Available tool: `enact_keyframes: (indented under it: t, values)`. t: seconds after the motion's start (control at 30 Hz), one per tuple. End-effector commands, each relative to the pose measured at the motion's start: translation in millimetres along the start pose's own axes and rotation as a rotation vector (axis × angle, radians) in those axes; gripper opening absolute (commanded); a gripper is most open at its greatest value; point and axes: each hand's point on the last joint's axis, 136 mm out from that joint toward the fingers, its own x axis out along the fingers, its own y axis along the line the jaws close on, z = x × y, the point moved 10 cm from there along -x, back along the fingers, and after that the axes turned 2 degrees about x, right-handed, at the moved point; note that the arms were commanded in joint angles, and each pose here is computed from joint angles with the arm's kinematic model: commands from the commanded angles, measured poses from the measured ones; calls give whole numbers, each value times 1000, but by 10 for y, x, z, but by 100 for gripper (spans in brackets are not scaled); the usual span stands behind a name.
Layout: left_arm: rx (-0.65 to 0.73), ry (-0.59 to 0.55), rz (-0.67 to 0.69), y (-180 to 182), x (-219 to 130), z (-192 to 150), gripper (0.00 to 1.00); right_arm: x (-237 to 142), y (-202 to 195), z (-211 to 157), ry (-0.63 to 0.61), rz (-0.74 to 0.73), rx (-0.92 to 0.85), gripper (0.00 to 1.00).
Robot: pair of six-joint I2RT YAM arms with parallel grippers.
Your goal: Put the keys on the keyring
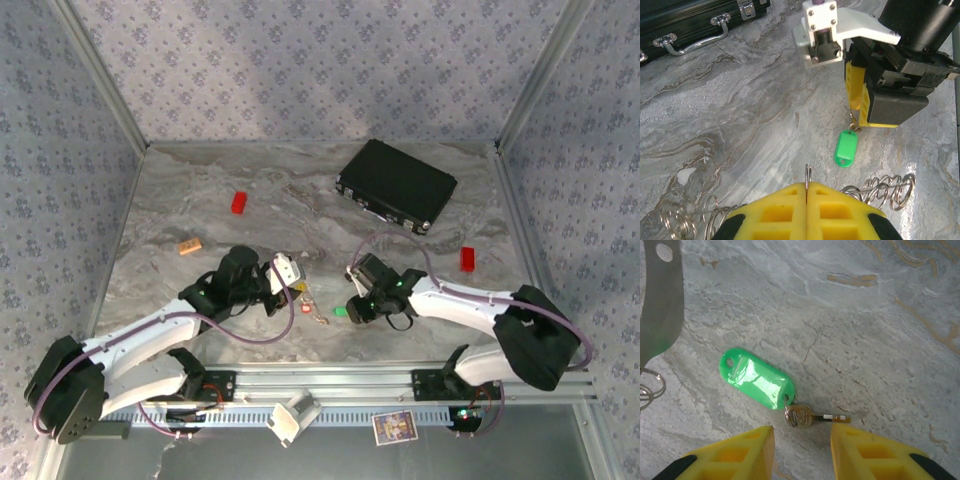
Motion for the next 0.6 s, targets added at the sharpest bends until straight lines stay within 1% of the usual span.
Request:
enact_keyframes:
  t: [0.0, 0.17, 0.4, 0.57]
  values:
    - [22, -39, 0, -10, -9, 95, 0, 0, 56, 69, 6, -20, -45, 33]
    - [28, -41, -1, -13, -10, 102, 0, 25, 79, 107, -3, -14, -56, 29]
    - [30, -41, -3, -14, -15, 107, 0, 62, 96, 128, 8, -8, -68, 18]
    - [31, -41, -7, -16, -12, 109, 0, 64, 95, 131, 6, -10, -70, 15]
